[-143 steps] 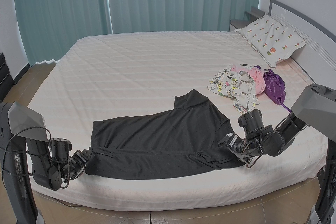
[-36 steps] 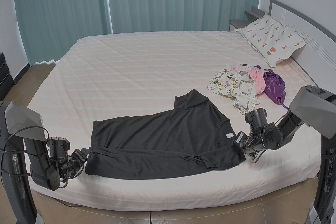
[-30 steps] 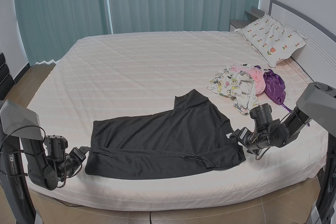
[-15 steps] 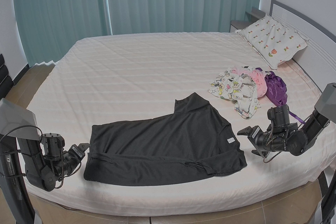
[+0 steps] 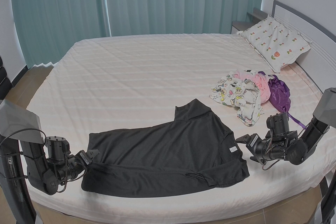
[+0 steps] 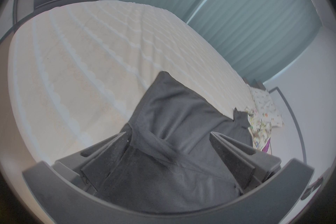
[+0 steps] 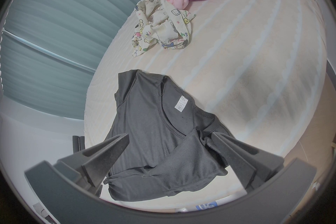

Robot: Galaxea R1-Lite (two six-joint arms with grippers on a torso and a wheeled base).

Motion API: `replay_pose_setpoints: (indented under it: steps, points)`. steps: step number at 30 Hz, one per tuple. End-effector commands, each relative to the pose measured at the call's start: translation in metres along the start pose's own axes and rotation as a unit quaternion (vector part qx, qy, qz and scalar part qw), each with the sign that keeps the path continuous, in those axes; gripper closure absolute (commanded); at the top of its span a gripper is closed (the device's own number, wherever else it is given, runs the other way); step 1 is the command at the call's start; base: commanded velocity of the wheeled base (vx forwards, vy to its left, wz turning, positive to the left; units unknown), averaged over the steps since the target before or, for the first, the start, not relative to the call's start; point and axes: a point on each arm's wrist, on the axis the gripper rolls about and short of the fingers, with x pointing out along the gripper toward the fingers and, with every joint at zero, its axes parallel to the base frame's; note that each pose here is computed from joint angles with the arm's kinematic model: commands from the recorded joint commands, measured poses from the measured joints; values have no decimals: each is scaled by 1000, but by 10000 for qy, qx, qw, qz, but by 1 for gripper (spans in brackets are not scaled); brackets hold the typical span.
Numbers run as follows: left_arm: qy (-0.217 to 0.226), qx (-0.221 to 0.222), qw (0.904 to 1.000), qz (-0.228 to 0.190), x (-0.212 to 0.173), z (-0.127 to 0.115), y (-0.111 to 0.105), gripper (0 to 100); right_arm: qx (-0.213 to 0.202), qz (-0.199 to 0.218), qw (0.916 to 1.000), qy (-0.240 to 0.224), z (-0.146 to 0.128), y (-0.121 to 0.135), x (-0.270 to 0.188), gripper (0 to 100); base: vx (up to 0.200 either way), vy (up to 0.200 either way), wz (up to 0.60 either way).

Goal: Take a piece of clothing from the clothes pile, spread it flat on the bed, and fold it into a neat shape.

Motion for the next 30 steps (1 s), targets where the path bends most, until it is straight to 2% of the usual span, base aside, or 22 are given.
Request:
replay_pose_setpoints:
  steps: [1,7,8,19,20,23,30]
  points:
    - [183,235,9996,23,3,-9,-1,0,-78,-16,9999,81,-6,1,2,0,0,0,0]
    - [286,598,9976,183,13,-16,5,0,-110,-43,9999,124,-9,0,4,0,0,0,0]
    - [316,765,9962,268,14,-18,7,0,-139,-72,9998,136,-9,-1,6,0,0,0,0]
    - [258,854,9949,481,29,-23,11,0,-383,-103,9991,144,-10,-2,6,0,0,0,0]
    - [191,858,9946,554,34,-23,12,100,-466,-114,9987,154,-10,-2,7,0,0,0,0]
    - [12,842,9937,746,41,-21,14,100,-685,-155,9974,172,-10,-5,9,0,0,0,0]
    - [-76,780,9935,820,36,-17,15,100,-1349,-241,9903,249,-6,-12,22,0,0,0,0]
